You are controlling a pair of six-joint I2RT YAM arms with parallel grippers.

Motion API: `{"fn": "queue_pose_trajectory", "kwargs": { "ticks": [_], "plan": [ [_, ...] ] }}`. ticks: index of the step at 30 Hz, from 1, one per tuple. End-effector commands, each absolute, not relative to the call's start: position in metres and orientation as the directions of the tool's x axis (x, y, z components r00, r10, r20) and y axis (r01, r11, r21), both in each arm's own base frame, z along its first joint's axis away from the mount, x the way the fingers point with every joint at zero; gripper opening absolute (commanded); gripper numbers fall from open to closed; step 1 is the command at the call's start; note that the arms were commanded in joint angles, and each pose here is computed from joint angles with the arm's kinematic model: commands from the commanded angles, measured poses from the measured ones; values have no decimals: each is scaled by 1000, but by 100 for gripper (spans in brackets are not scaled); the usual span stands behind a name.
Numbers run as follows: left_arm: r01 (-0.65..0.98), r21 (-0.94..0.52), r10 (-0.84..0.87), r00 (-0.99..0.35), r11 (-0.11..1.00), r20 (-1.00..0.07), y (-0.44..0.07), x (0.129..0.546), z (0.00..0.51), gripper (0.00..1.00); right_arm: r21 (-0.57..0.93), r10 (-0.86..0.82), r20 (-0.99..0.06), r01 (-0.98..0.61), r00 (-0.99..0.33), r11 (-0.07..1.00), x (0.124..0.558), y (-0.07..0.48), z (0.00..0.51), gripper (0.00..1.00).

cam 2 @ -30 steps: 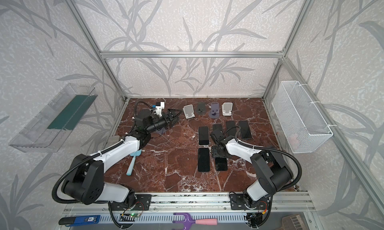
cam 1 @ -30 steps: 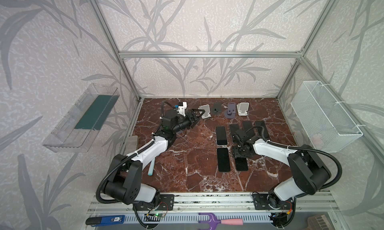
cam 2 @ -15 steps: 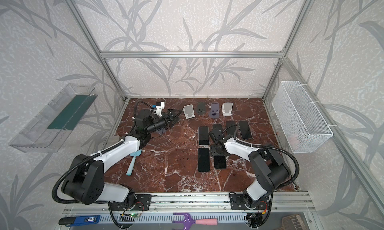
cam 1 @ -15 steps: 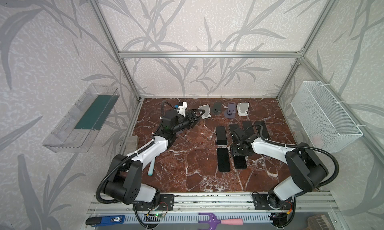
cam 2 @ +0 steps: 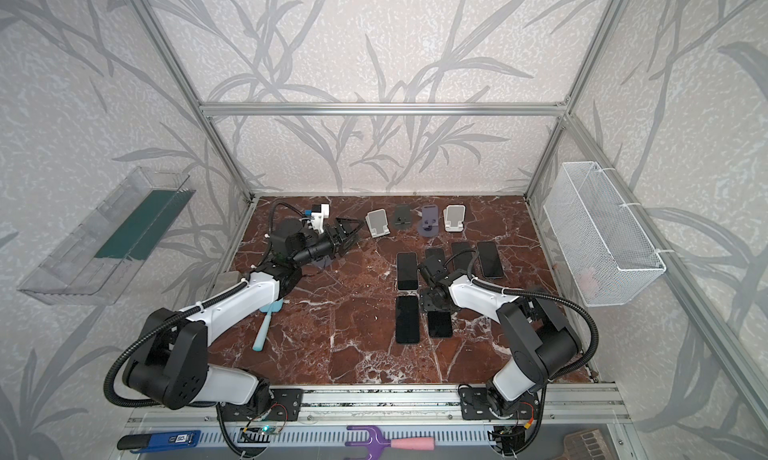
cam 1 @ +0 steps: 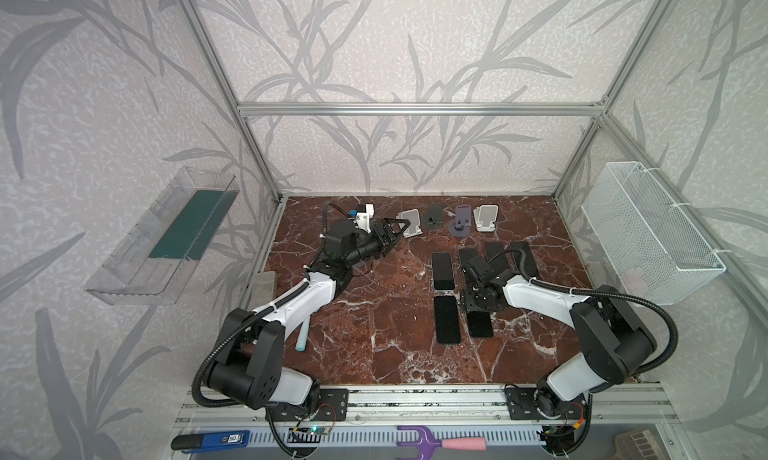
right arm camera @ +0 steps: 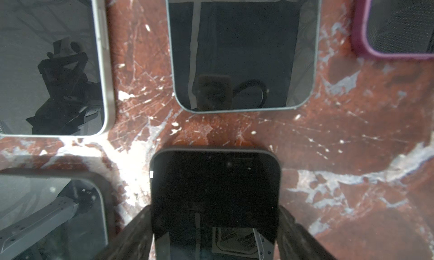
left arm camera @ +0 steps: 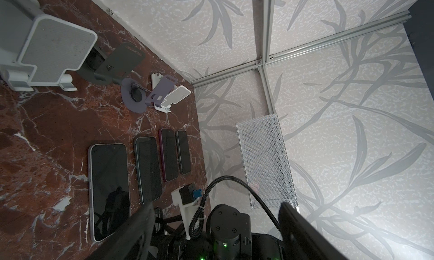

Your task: Remove the phone from the phone stand

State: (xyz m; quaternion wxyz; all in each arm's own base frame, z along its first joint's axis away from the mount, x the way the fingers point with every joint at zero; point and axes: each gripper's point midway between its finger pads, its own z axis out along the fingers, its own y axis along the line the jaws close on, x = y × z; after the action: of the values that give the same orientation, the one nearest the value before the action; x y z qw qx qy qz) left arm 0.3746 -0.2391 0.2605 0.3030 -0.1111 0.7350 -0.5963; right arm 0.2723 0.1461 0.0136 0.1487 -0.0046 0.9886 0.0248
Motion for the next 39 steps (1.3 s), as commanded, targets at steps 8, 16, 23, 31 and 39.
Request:
{"fn": "queue_pose_trajectory", "kwargs": {
  "ticks": [8, 16, 23, 31, 39],
  "plan": [
    [250, -937, -516, -785, 243, -343, -242, 374, 280, 84, 49, -74, -241, -89, -968, 995, 250, 141, 16, 84],
    [264, -931, -517, -777, 252, -360, -241, 373, 285, 84, 72, -68, -318, -96, -946, 993, 259, 143, 43, 85],
    [273, -917, -515, -763, 291, -390, -237, 371, 285, 84, 96, -69, -451, -125, -890, 987, 268, 143, 91, 85],
    [309, -892, -532, -720, 329, -446, -231, 366, 298, 80, 162, -34, -752, -234, -659, 959, 293, 153, 191, 86],
    [377, -625, -496, -388, 684, -777, -177, 338, 335, 81, 211, 86, -928, -323, -361, 923, 299, 156, 246, 90]
  ]
}}
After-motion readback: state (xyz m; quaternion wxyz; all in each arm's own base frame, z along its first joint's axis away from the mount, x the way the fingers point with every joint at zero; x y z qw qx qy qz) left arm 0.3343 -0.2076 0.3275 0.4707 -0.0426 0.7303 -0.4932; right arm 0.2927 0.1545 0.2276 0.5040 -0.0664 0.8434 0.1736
